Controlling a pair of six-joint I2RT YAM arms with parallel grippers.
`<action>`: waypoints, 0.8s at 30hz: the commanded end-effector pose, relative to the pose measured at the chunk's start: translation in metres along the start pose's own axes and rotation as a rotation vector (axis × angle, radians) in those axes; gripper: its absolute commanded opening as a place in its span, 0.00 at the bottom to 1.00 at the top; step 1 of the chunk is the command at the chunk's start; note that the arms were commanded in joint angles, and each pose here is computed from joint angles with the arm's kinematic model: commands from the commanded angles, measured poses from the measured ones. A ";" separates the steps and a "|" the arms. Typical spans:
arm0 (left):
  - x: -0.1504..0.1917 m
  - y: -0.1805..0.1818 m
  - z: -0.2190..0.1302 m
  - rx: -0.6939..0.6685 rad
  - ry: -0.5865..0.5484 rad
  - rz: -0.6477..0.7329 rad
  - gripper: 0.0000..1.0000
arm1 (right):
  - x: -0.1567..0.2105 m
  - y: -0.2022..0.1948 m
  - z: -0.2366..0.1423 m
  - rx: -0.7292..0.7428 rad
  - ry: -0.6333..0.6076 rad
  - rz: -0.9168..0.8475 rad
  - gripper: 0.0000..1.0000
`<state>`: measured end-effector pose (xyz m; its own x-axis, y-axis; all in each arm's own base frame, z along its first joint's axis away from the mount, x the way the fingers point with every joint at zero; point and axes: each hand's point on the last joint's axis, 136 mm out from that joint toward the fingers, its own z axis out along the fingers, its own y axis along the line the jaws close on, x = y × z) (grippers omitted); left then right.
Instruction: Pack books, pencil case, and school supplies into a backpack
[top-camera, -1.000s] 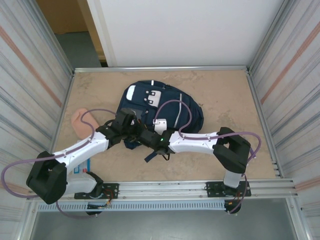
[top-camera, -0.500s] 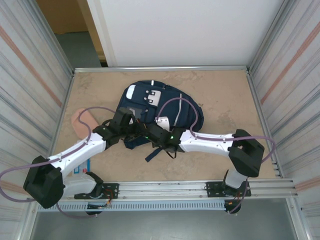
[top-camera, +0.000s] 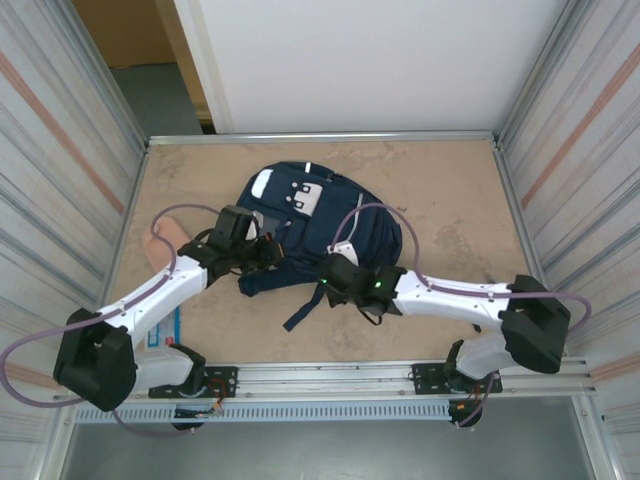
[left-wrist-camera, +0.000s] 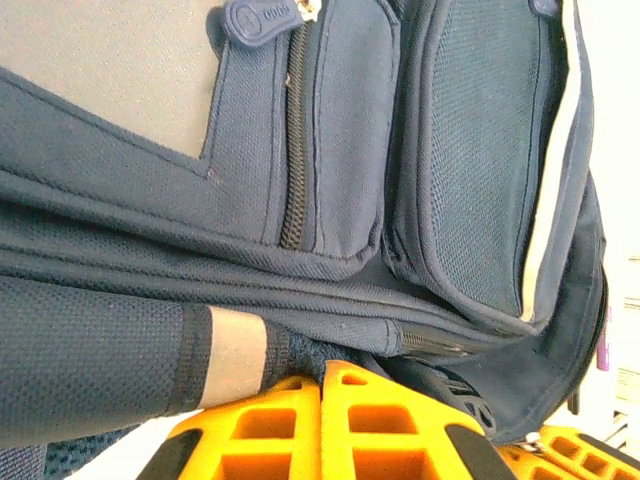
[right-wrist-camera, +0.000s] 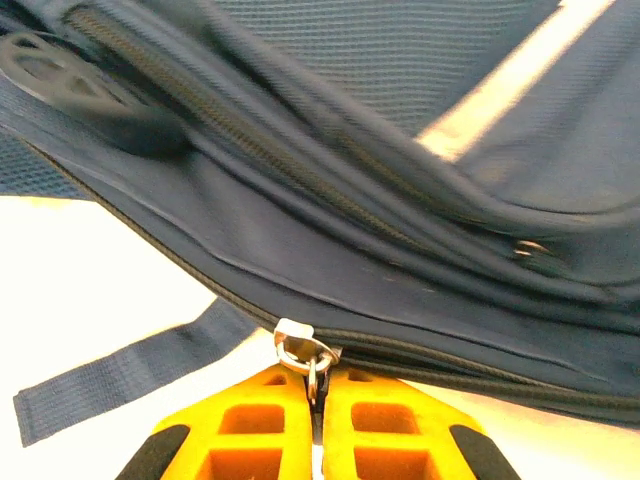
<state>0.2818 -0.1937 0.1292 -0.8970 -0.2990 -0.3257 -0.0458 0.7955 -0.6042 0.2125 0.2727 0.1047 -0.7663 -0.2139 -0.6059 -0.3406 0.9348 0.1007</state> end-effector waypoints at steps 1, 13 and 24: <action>-0.043 0.007 -0.002 -0.025 -0.106 0.071 0.00 | 0.024 -0.035 -0.008 0.055 0.084 -0.034 0.00; -0.127 0.012 0.046 -0.058 -0.095 0.173 0.00 | 0.053 -0.008 -0.016 -0.274 0.207 -0.007 0.00; -0.101 0.030 0.012 -0.036 -0.098 0.008 0.34 | 0.015 0.054 0.002 -0.432 0.202 -0.016 0.00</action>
<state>0.4019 -0.1441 0.1200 -0.8621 -0.3089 -0.4016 -0.0449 0.8361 -0.5468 0.1860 0.2952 0.0829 -0.8585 -0.2865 -0.4254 -0.4579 0.8017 0.3843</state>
